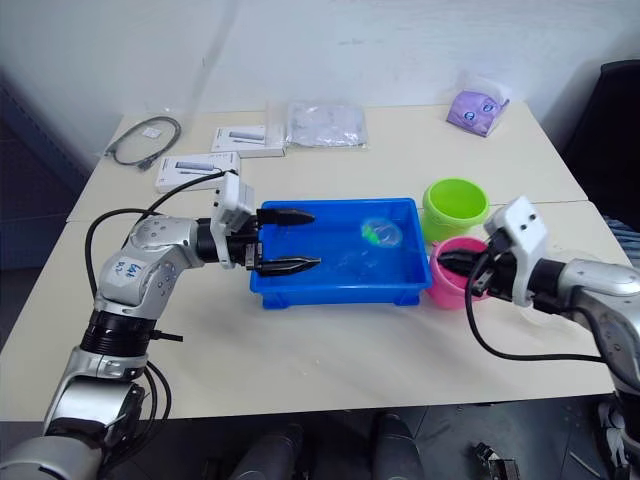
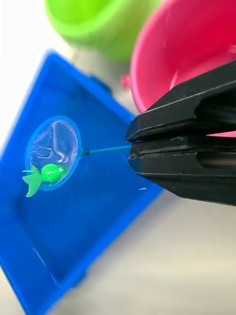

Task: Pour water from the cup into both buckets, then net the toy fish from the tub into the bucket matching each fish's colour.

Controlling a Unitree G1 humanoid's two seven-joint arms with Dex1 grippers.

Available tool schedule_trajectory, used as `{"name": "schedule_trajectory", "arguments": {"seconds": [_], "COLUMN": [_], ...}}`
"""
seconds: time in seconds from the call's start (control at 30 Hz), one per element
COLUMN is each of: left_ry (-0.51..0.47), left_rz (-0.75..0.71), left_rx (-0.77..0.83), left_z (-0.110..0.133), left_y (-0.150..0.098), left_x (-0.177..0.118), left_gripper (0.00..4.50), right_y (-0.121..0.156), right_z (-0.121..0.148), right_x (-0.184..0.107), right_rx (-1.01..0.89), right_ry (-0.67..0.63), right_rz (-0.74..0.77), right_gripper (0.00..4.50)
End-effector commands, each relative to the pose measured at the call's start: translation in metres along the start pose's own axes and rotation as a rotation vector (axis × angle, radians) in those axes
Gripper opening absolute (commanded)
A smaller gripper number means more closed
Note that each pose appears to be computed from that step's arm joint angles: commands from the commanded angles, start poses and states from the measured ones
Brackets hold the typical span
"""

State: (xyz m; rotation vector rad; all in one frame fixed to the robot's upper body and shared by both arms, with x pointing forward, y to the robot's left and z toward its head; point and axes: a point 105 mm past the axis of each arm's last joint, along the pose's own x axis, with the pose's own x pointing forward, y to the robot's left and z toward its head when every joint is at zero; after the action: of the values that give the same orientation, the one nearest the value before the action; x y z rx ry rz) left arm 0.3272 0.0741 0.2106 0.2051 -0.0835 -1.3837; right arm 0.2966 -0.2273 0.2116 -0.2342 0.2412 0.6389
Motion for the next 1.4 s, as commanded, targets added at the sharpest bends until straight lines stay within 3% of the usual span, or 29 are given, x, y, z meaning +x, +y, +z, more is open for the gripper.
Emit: {"name": "schedule_trajectory", "arguments": {"seconds": [0.03,0.23,0.3,0.4,0.47,0.63,0.73,0.83,0.93,1.03,1.13,1.23,1.33,1.4], "left_ry": [-0.043,-0.079,-0.075,-0.070,-0.068,-0.061,-0.057,-0.046,-0.046,-0.040,-0.036,-0.019,-0.026,-0.020], "left_rz": [0.006,0.003,0.009,0.013,0.016,0.031,0.034,0.039,0.036,0.041,0.041,0.034,0.027,0.026], "left_rx": [0.037,0.057,0.060,0.062,0.062,0.068,0.067,0.071,0.069,0.077,0.064,0.041,0.040,0.050], "left_z": [0.015,0.027,0.027,0.025,0.025,0.025,0.023,0.021,0.021,0.021,0.020,0.017,0.018,0.018], "left_y": [0.004,0.008,0.008,0.008,0.008,0.010,0.009,0.010,0.009,0.010,0.010,0.009,0.007,0.006], "left_x": [0.003,0.007,0.007,0.005,0.004,0.001,0.001,0.000,0.000,0.000,-0.001,-0.002,-0.002,0.000], "left_gripper": [4.49,4.49,4.49,4.49,4.49,4.49,4.49,4.49,4.49,4.49,4.49,4.49,4.49,4.49], "right_y": [-0.031,-0.079,-0.088,-0.089,-0.086,-0.100,-0.092,-0.099,-0.088,-0.104,-0.092,-0.100,-0.082,-0.086], "right_z": [0.028,0.033,0.042,0.042,0.036,0.056,0.041,0.050,0.041,0.064,0.046,0.063,0.047,0.057], "right_x": [-0.023,-0.039,-0.036,-0.029,-0.026,-0.026,-0.018,-0.020,-0.012,-0.021,-0.013,-0.019,-0.006,-0.010], "right_rx": [-0.106,-0.544,-0.965,-1.547,-1.768,-1.841,-1.879,-1.881,-1.903,-1.862,-1.899,-1.903,-1.942,-1.931], "right_ry": [-0.017,0.157,0.242,0.388,0.431,0.369,0.365,0.358,0.335,0.328,0.325,0.316,0.291,0.278], "right_rz": [-0.172,-0.371,-0.406,-0.324,-0.225,-0.276,-0.154,-0.208,-0.131,-0.294,-0.172,-0.269,-0.128,-0.197], "right_gripper": [0.00,0.00,0.00,0.00,0.00,0.00,0.00,0.00,0.00,0.00,0.00,0.00,0.00,0.00]}}
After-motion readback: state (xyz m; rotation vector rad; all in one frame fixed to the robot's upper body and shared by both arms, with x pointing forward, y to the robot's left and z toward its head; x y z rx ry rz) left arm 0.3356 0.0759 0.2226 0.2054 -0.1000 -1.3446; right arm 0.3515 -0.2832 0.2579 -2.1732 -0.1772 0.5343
